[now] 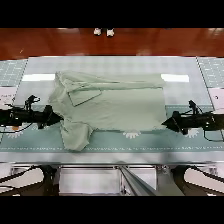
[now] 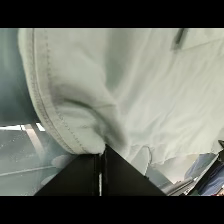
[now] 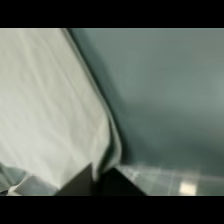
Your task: Fold the shirts.
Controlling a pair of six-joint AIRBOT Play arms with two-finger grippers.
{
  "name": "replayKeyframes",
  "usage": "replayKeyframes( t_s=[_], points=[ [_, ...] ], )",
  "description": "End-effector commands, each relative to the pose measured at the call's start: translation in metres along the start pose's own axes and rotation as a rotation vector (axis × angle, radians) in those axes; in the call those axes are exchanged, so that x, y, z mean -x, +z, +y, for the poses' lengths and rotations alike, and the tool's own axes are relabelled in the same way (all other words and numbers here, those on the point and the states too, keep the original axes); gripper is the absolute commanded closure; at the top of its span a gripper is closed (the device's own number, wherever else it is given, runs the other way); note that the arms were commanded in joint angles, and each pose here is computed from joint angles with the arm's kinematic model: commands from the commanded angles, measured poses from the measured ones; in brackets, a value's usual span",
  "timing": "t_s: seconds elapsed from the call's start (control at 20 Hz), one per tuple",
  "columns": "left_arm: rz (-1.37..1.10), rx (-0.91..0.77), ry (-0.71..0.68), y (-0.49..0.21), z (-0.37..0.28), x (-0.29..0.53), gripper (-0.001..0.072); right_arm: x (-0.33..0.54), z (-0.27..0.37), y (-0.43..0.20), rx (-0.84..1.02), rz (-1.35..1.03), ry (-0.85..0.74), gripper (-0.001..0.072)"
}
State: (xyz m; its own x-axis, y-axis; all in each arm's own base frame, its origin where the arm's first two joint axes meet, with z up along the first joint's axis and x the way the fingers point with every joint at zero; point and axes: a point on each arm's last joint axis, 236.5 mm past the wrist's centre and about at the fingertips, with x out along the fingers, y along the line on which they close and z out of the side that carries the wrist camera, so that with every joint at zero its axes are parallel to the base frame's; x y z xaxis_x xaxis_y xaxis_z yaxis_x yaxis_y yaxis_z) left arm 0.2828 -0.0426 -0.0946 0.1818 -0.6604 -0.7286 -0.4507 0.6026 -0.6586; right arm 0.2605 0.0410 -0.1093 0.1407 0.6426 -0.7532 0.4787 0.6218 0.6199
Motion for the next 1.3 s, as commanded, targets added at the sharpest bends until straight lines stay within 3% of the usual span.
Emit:
replayKeyframes(
  t_s=[0.0, 0.2, 0.4, 0.6, 0.85, 1.0, 1.25],
  points=[
    [-0.007, -0.007, 0.0, 0.003, -0.002, 0.002, 0.0681, -0.006, 0.036, 0.017, 0.109, -0.017, 0.031, 0.0692],
    [-0.093, -0.137, -0.069, 0.033, -0.055, 0.042, 0.0681, 0.045, 0.101, 0.035, 0.298, -0.038, 0.082, 0.0693],
    [-0.426, -0.42, -0.266, 0.07, -0.198, 0.16, 0.0682, 0.173, 0.219, 0.072, 0.579, -0.388, 0.102, 0.0693],
    [-0.767, -0.73, -0.304, 0.035, -0.319, 0.297, 0.0682, 0.319, 0.329, 0.036, 0.87, -0.764, 0.083, 0.0693],
    [-1.15, -1.011, -0.205, -0.069, -0.387, 0.415, 0.0682, 0.425, 0.367, -0.066, 1.023, -1.112, -0.034, 0.0693],
    [-1.35, -1.014, -0.003, -0.12, -0.369, 0.451, 0.0682, 0.456, 0.357, -0.129, 1.043, -1.263, -0.107, 0.0693],
    [-1.597, -1.061, 0.173, -0.229, -0.339, 0.488, 0.0682, 0.468, 0.338, -0.219, 1.078, -1.379, -0.145, 0.0693]
  ],
)
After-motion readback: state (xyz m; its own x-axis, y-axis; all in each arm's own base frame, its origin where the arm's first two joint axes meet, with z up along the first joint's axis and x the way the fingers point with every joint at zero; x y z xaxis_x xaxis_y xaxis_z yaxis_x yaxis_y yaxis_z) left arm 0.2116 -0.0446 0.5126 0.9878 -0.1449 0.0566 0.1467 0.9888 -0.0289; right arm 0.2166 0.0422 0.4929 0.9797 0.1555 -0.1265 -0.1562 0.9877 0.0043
